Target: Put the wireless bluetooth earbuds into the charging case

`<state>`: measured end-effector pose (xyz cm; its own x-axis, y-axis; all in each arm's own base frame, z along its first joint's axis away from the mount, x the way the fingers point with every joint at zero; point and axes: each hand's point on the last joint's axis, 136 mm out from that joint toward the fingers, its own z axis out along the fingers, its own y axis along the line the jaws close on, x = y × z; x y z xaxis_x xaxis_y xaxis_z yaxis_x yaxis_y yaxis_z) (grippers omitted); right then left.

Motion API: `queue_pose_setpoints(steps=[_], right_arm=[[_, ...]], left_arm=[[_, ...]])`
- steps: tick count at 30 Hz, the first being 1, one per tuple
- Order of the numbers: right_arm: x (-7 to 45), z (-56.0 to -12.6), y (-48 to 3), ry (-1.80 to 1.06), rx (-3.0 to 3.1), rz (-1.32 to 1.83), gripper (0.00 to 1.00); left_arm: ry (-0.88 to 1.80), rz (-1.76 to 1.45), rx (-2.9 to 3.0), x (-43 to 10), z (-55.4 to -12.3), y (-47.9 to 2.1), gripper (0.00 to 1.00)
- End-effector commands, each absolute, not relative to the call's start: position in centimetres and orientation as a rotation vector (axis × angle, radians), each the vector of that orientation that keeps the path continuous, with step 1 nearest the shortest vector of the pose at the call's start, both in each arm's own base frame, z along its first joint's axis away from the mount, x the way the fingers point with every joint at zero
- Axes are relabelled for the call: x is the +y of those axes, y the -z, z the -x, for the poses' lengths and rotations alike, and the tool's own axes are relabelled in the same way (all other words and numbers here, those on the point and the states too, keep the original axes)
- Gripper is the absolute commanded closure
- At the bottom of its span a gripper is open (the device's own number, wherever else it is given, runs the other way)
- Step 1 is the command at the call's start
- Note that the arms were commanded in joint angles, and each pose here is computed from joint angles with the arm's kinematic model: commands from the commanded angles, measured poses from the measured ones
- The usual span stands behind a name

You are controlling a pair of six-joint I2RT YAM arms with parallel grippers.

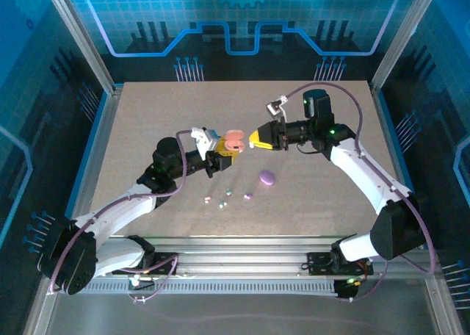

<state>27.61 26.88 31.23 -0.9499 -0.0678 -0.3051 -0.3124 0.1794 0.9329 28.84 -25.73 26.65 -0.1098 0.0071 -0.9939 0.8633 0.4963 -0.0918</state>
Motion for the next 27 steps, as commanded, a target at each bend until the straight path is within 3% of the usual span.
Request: queue_pose_setpoints(steps=[1,27], right_arm=[[26.5,-28.8,-31.6,-1.741,2.227,0.378,0.76],[28.1,-27.3,-33.4,-1.649,2.099,0.561,0.75]], left_arm=[[0.897,-0.851,1.389,-26.6,-28.0,-29.4,0.65],[0.963,-0.856,1.310,-27.2,-27.5,-31.2,0.66]])
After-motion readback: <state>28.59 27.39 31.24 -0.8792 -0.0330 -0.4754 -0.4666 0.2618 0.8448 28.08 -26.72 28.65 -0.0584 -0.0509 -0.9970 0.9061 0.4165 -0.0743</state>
